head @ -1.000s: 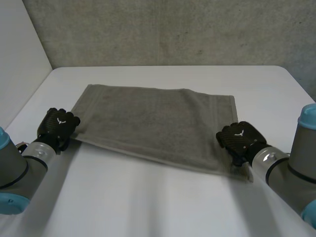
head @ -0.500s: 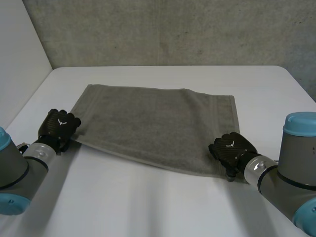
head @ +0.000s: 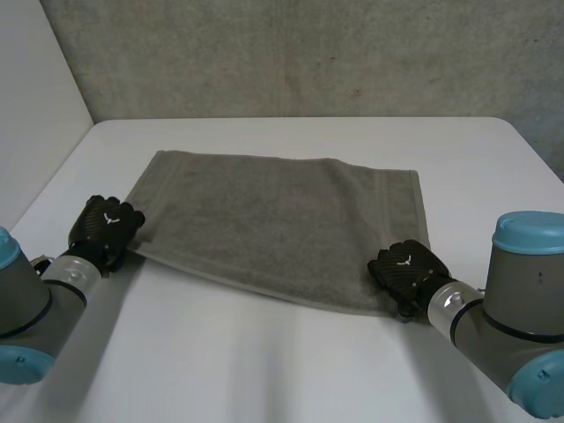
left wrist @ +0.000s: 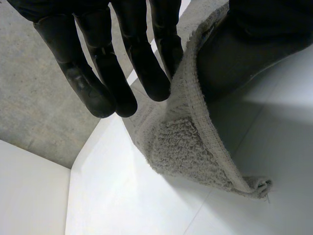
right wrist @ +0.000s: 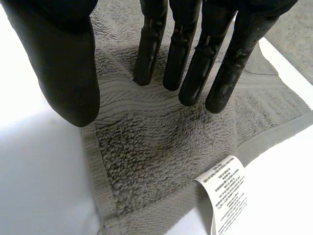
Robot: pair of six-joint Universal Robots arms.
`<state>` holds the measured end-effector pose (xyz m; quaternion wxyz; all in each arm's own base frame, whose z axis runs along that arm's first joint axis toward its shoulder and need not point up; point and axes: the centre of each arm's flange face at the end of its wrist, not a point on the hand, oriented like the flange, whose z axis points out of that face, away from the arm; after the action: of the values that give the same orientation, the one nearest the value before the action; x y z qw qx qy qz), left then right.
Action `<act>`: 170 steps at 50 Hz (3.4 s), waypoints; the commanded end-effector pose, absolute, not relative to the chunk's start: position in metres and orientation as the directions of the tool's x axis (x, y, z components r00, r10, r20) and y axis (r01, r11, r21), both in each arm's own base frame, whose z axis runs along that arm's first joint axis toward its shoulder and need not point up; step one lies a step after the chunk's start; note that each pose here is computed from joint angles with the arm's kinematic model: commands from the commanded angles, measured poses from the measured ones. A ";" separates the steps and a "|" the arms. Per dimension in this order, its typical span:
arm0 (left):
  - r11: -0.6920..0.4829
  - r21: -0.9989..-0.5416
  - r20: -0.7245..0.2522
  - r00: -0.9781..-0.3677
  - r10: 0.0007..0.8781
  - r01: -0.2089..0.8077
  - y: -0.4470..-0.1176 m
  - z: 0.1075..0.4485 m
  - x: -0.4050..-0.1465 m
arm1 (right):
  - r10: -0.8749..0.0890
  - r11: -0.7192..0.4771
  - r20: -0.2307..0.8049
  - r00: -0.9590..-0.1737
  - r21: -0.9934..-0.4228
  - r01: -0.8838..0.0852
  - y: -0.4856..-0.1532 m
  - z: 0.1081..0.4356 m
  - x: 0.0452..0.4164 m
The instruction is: Fold the towel.
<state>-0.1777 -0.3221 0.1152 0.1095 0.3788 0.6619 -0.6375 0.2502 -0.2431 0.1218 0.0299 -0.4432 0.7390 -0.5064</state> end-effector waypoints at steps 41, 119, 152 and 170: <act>-0.096 -0.758 -0.630 -0.687 0.361 0.645 -0.323 0.111 -0.177 | -0.594 0.014 0.452 -0.665 -0.821 -0.571 -0.262 0.156 0.242; -0.030 -0.888 -0.411 -0.764 0.497 0.459 -0.383 0.177 -0.209 | -0.878 0.186 0.146 -0.455 -0.773 -0.607 -0.332 0.208 0.231; -0.160 -0.879 -0.466 -0.736 0.491 0.449 -0.458 0.124 -0.263 | -0.704 0.061 0.405 -0.583 -0.783 -0.619 -0.407 0.164 0.258; -0.252 -0.868 -0.496 -0.761 0.418 0.428 -0.463 0.178 -0.255 | -0.577 -0.153 0.462 -0.674 -0.872 -0.466 -0.380 0.268 0.267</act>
<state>-0.2641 -0.4598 0.1538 -0.0098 0.3565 0.6246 -0.6947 0.2720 -0.3981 0.2271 0.0514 -0.4142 0.6834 -0.5989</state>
